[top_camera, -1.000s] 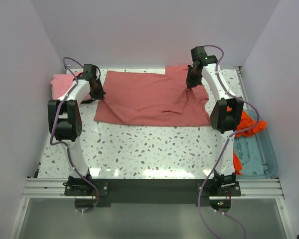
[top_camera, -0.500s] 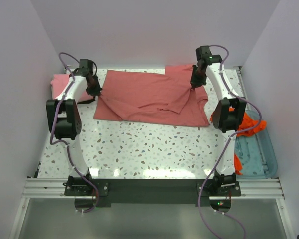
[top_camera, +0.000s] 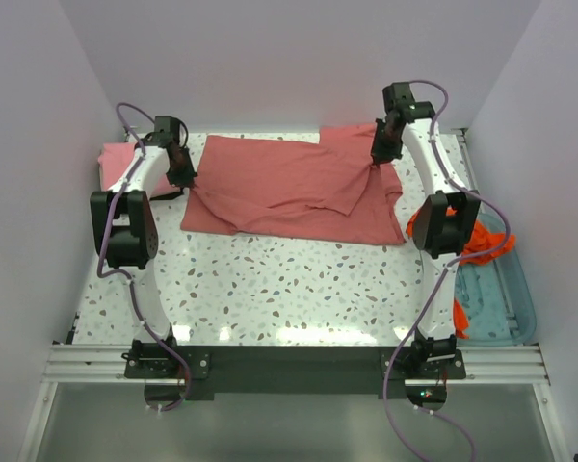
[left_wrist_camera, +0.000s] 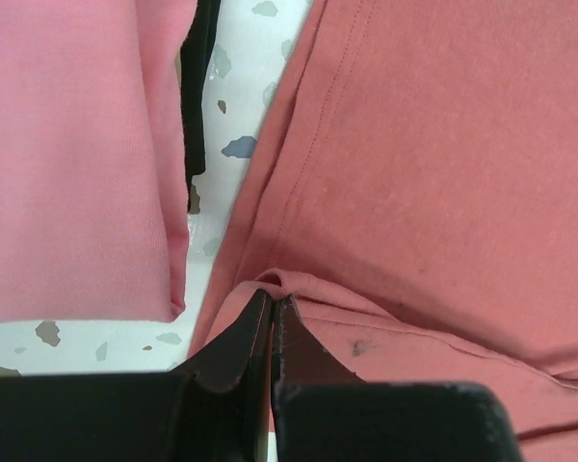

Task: Fold and stack the t-shirts
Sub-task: Fold the tshirt

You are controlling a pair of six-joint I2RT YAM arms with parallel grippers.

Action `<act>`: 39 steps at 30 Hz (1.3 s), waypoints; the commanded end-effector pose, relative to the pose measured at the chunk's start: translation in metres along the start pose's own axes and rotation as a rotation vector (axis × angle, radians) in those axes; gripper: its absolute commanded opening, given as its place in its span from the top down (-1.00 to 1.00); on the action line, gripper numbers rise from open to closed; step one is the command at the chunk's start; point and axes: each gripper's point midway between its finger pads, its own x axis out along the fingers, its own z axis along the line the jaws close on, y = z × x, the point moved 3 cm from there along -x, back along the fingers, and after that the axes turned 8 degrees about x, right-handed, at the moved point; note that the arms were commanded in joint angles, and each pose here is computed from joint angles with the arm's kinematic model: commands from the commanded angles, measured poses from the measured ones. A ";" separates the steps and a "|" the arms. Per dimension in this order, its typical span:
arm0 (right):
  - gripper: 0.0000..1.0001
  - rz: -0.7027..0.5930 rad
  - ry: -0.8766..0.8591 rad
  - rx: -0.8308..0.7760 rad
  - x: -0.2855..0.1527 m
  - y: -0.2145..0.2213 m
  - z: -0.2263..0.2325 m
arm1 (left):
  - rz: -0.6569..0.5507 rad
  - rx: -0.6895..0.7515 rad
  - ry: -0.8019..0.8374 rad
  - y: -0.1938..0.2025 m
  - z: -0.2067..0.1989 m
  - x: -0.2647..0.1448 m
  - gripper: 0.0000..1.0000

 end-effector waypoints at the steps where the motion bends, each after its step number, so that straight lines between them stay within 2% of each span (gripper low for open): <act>1: 1.00 -0.103 -0.039 0.005 -0.045 -0.025 -0.001 | -0.048 0.012 -0.009 -0.015 0.004 -0.011 1.00; 25: 1.00 -0.092 -0.060 0.039 -0.029 -0.033 -0.004 | -0.086 -0.020 0.013 -0.034 -0.002 -0.005 0.98; 26: 1.00 -0.086 -0.064 0.042 -0.027 -0.032 -0.003 | -0.082 -0.020 0.018 -0.034 -0.002 -0.004 0.84; 27: 0.85 -0.090 -0.071 0.042 -0.026 -0.033 -0.002 | -0.081 -0.019 0.024 -0.035 -0.003 -0.003 0.61; 28: 0.64 -0.085 -0.076 0.043 -0.025 -0.033 -0.001 | -0.077 -0.017 0.042 -0.034 -0.006 -0.002 0.08; 29: 0.34 -0.084 -0.087 0.039 -0.026 -0.034 0.001 | -0.079 -0.020 0.044 -0.034 -0.006 -0.003 -0.21; 30: -0.11 -0.092 -0.092 0.038 -0.028 -0.037 0.002 | -0.074 -0.020 0.043 -0.031 -0.005 -0.002 -0.44; 31: -0.37 -0.098 -0.094 0.034 -0.030 -0.037 0.003 | -0.105 -0.020 0.050 -0.036 -0.006 -0.009 -0.72; 33: -0.65 -0.093 -0.092 0.022 -0.034 -0.035 0.000 | -0.123 -0.015 0.052 -0.033 -0.006 -0.019 -0.85; 35: -0.68 -0.103 -0.093 0.006 -0.047 -0.032 -0.002 | -0.145 -0.005 0.055 -0.030 -0.005 -0.025 -0.87; 36: -0.68 -0.055 -0.063 0.001 -0.039 -0.017 -0.011 | -0.136 0.000 0.050 -0.019 -0.003 -0.032 -0.87; 37: -0.67 -0.081 -0.076 0.000 -0.054 -0.016 -0.012 | -0.136 0.002 0.045 -0.013 -0.001 -0.034 -0.87; 38: -0.65 -0.017 -0.048 -0.008 -0.044 0.005 -0.022 | -0.094 0.008 0.034 0.008 0.003 -0.030 -0.86; 39: -0.64 -0.003 -0.043 -0.012 -0.044 0.014 -0.026 | -0.111 0.012 0.032 0.011 0.004 -0.041 -0.83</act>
